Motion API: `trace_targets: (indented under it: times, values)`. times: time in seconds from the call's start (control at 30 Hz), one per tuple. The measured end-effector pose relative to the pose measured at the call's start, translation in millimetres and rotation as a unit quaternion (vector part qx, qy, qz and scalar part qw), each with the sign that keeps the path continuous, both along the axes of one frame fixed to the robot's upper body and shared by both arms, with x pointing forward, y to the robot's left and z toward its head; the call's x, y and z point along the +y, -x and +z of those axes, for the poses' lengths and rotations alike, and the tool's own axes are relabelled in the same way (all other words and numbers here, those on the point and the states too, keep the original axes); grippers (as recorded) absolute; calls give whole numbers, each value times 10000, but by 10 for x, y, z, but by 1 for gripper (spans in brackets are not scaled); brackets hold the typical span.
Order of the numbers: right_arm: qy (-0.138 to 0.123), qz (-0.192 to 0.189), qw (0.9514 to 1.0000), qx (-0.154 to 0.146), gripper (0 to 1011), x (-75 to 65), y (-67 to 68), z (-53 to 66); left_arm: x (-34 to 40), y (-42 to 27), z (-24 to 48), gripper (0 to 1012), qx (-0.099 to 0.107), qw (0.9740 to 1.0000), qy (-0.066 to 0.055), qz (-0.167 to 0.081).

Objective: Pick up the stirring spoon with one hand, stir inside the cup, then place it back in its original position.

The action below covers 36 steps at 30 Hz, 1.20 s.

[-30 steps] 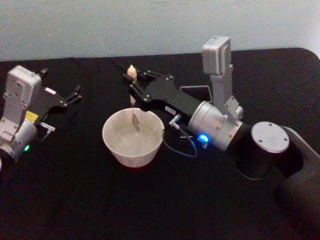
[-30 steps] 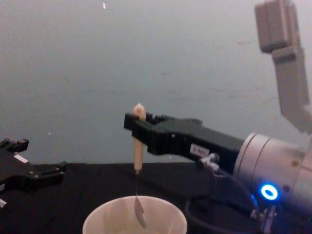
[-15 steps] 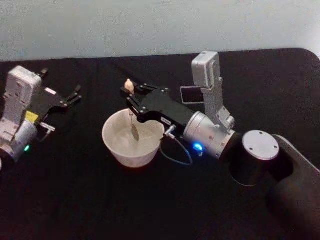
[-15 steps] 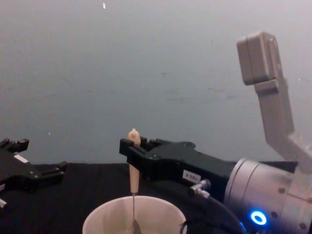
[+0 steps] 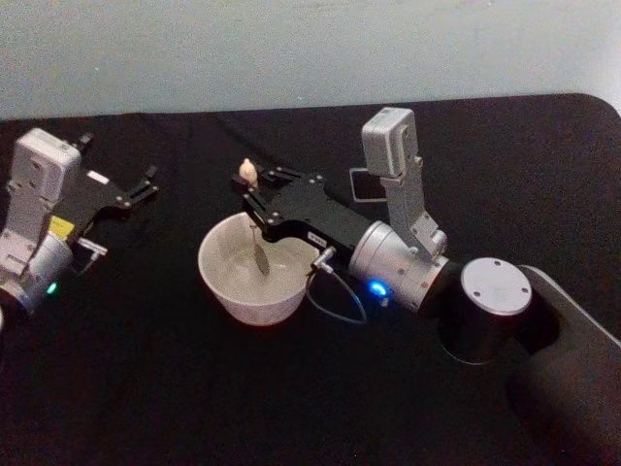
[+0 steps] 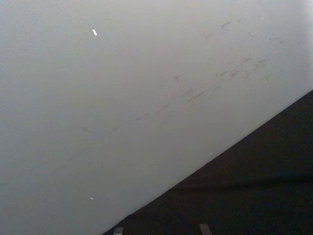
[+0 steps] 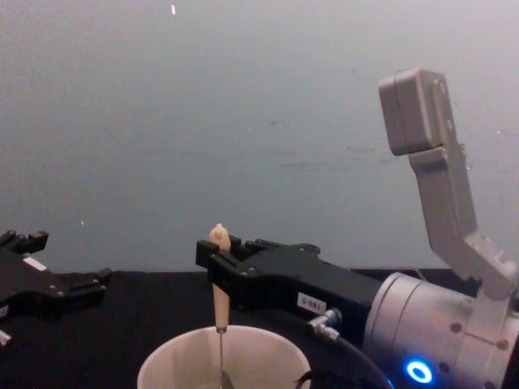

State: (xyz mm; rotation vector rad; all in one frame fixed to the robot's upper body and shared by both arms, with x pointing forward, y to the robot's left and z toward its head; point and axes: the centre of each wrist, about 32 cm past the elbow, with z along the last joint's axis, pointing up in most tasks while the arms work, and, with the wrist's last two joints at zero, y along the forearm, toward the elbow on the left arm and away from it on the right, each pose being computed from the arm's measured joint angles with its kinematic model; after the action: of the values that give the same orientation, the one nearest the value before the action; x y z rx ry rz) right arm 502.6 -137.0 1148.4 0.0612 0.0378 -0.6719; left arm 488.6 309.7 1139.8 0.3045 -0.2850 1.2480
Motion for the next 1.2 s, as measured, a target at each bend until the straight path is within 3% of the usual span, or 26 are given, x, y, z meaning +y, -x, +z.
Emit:
trace_targets:
  times: [0.37,0.77,1.2]
  values:
    - [49,-104,9999,-30,223,-76,15,-11,0,0,0,1001,0,10000,0,0]
    - [61,-77,10000,-1,223,-234,144,8,0,0,0,1001,-1,10000,0,0]
    - [47,185,9998,51,223,-171,313,13,0,0,0,1001,0,10000,0,0]
